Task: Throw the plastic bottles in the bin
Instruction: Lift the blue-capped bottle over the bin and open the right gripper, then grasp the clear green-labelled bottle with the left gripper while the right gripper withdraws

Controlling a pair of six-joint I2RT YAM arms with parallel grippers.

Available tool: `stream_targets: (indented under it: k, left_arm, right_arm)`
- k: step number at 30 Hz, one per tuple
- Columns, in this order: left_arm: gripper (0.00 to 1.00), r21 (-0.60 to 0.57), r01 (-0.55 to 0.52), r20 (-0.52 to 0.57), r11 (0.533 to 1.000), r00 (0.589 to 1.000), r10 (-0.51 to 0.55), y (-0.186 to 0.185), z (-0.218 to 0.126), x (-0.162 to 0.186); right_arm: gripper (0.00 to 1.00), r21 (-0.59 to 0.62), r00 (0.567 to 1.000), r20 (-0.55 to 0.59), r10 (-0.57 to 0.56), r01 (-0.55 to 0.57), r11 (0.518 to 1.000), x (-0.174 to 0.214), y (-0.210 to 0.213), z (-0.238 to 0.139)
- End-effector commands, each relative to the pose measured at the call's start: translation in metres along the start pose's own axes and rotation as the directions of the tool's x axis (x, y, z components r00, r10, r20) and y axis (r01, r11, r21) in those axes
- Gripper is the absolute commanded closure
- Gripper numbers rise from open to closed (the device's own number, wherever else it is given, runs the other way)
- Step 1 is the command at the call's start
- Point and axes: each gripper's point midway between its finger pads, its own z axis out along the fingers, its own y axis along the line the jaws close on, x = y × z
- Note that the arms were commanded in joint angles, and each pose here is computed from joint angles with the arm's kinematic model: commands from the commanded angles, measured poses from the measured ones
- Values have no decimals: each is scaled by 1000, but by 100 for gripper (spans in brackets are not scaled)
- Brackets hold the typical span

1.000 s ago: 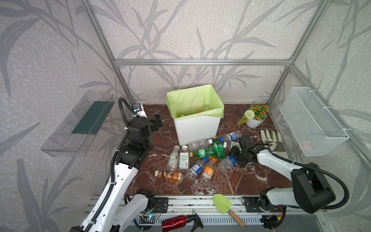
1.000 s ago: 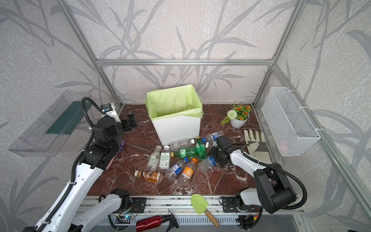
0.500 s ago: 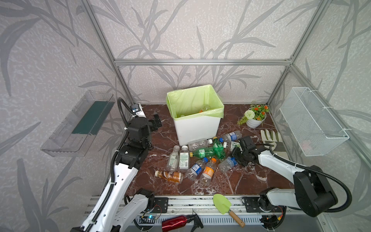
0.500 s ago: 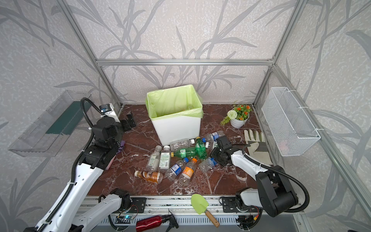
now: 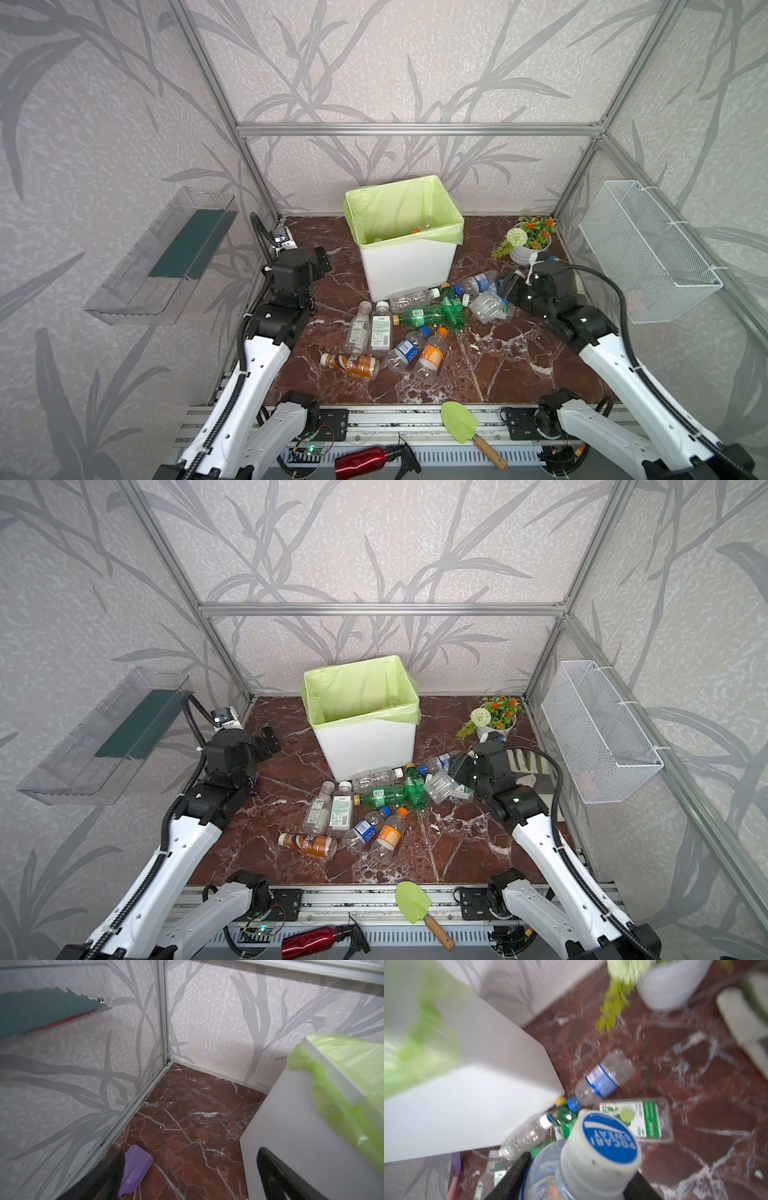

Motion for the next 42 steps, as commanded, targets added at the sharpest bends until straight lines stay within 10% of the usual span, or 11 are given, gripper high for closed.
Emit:
stream_targets:
  k: [1,7,12,20,25,34,42]
  left_arm:
    - [1,-55,10,-66,998,998,-13,14,9,27]
    - [1,-30,-13,-161,999,987,8,13,21,65]
    - [1,8,-27,-206,1000,978,28,11,18,83]
    - [1,21,-25,-215,999,976,29,14,12,92]
    - [1,4,-51,-220,999,974,51,19,4,84]
    - [1,52,-43,-182,998,982,52,10,-22,69]
    - [1,114,-156,-176,981,969,174,-19,-47,87]
  right_arm:
    - [42,35,957,213,-198,195,980,-72,16,-51]
    - [41,28,757,549,-354,406,913,-187,91,-137]
    - [41,-201,732,618,-286,499,843,-217,164,-147]
    - [36,-453,781,269,-563,619,642,-88,286,33]
    - [0,-383,767,198,-611,634,672,-88,287,61]
    - [1,-170,723,525,-450,607,776,-194,233,-68]
    - [1,-153,834,446,-324,428,891,-173,130,-60]
